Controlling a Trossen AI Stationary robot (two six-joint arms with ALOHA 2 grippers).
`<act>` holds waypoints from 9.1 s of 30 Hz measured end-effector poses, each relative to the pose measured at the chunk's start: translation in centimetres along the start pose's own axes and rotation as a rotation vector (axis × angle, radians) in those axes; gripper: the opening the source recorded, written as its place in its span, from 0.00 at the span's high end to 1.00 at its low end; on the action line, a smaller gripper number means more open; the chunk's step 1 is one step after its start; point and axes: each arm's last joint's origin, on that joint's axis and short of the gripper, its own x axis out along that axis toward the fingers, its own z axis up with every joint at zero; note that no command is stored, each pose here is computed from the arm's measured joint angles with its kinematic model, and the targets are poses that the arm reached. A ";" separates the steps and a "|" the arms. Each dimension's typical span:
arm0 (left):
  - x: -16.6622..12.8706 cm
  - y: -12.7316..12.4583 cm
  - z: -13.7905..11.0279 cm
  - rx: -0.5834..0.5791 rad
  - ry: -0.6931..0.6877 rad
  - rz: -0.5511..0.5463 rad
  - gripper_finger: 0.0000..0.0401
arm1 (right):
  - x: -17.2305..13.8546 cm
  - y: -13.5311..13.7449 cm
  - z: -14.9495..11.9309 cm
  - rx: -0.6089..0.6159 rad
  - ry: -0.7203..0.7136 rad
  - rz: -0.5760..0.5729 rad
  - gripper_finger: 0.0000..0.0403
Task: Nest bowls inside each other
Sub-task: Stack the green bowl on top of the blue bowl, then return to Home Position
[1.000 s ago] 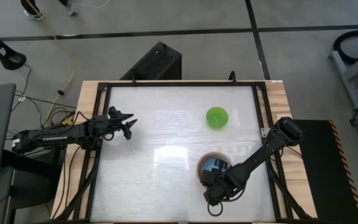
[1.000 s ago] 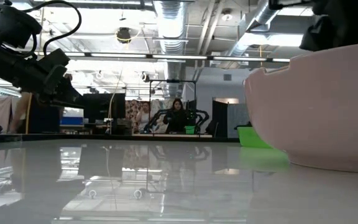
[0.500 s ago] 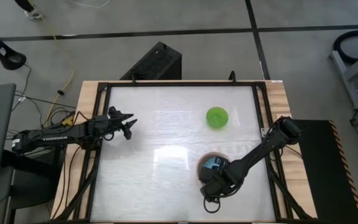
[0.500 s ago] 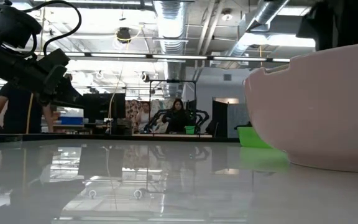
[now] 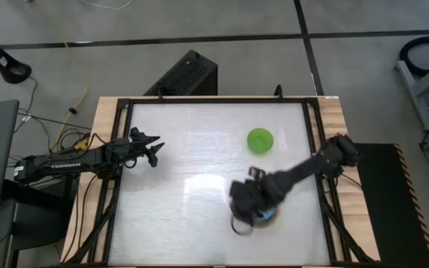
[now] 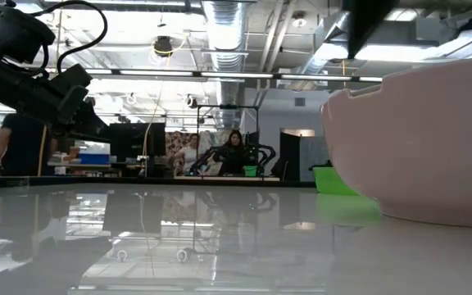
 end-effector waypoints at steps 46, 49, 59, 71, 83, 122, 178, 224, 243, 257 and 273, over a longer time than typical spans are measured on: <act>0.0 0.0 0.0 0.000 0.000 0.000 0.61 | 15.1 -22.5 1.6 0.654 0.194 -0.202 0.57; 0.0 0.0 0.0 0.000 0.000 0.000 0.61 | 15.4 -22.5 1.5 0.656 0.190 -0.201 0.65; 0.0 0.0 0.0 0.000 0.000 0.000 0.61 | 15.3 -22.4 1.5 0.639 0.195 -0.200 0.97; 0.0 0.0 0.0 0.000 0.000 0.000 0.61 | 8.5 -17.3 4.6 0.462 0.232 -0.174 0.99; 0.0 0.0 0.0 0.000 0.000 0.000 0.61 | -2.6 -3.7 4.1 0.283 -0.016 0.084 0.99; 0.0 0.0 0.0 0.000 0.000 -0.001 0.61 | -0.3 7.3 -4.9 0.078 0.087 -0.052 0.98; 0.0 0.0 0.0 0.000 0.000 0.000 0.61 | 3.6 6.2 -5.3 0.040 0.141 -0.084 0.91; 0.0 0.0 0.0 0.000 0.000 0.000 0.61 | -1.7 1.3 3.6 -0.141 0.074 0.106 0.54; 0.0 0.0 0.0 0.000 0.000 0.000 0.61 | -4.0 -13.2 5.2 -0.148 -0.013 0.132 0.85; 0.0 0.0 0.0 0.000 0.000 0.000 0.61 | 0.4 -18.3 -10.7 0.134 -0.824 0.252 0.98; 0.0 0.0 0.0 0.000 0.000 0.000 0.61 | 7.5 -19.0 -17.1 0.134 -1.048 0.292 0.98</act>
